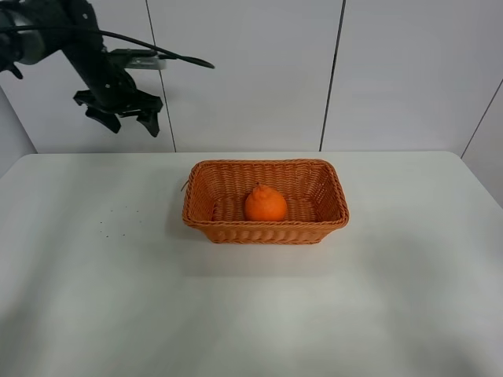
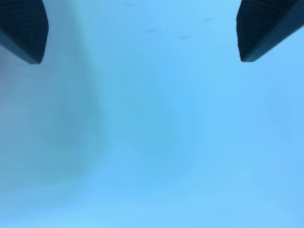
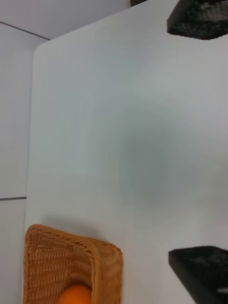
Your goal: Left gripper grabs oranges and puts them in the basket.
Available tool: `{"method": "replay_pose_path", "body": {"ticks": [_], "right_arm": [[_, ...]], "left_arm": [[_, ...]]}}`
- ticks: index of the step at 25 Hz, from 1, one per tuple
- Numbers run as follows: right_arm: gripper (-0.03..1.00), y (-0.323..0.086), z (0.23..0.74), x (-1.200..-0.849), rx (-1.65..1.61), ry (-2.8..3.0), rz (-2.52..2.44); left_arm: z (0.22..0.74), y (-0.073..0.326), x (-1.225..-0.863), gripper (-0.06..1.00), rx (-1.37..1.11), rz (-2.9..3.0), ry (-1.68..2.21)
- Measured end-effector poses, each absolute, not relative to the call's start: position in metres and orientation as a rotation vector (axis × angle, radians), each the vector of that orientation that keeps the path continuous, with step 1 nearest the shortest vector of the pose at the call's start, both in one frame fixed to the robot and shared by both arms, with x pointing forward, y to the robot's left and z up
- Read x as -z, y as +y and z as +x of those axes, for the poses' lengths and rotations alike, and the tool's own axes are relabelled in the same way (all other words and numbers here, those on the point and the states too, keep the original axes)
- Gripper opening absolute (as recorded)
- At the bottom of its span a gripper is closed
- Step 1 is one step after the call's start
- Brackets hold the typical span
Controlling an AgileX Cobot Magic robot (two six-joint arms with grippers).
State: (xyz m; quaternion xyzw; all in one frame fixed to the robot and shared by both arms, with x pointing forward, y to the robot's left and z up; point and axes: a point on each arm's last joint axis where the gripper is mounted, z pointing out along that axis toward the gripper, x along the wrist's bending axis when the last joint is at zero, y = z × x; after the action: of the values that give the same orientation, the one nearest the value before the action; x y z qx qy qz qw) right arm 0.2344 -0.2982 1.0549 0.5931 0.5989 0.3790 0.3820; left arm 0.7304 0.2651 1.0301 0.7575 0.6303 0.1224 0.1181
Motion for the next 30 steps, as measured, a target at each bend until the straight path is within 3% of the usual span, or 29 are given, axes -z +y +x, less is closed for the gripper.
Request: {"method": "replay_pose_path", "body": {"ticks": [5, 16, 23, 30], "right_arm": [[0.69, -0.298, 0.234, -1.055, -0.967, 1.528, 1.513], [0.69, -0.298, 0.234, -1.055, -0.967, 1.528, 1.513], [0.69, -0.298, 0.234, -1.055, -0.967, 1.528, 1.513], [0.69, -0.298, 0.234, -1.055, -0.967, 1.528, 1.513]], "left_arm": [[0.731, 0.312, -1.030, 0.90, -0.345, 2.114, 1.954], [0.706, 0.313, -1.050, 0.90, -0.302, 2.143, 1.982], [0.645, 0.312, -1.085, 0.88, -0.279, 2.126, 2.028], [0.548, 0.313, -1.107, 0.88, -0.286, 2.131, 2.093]]}}
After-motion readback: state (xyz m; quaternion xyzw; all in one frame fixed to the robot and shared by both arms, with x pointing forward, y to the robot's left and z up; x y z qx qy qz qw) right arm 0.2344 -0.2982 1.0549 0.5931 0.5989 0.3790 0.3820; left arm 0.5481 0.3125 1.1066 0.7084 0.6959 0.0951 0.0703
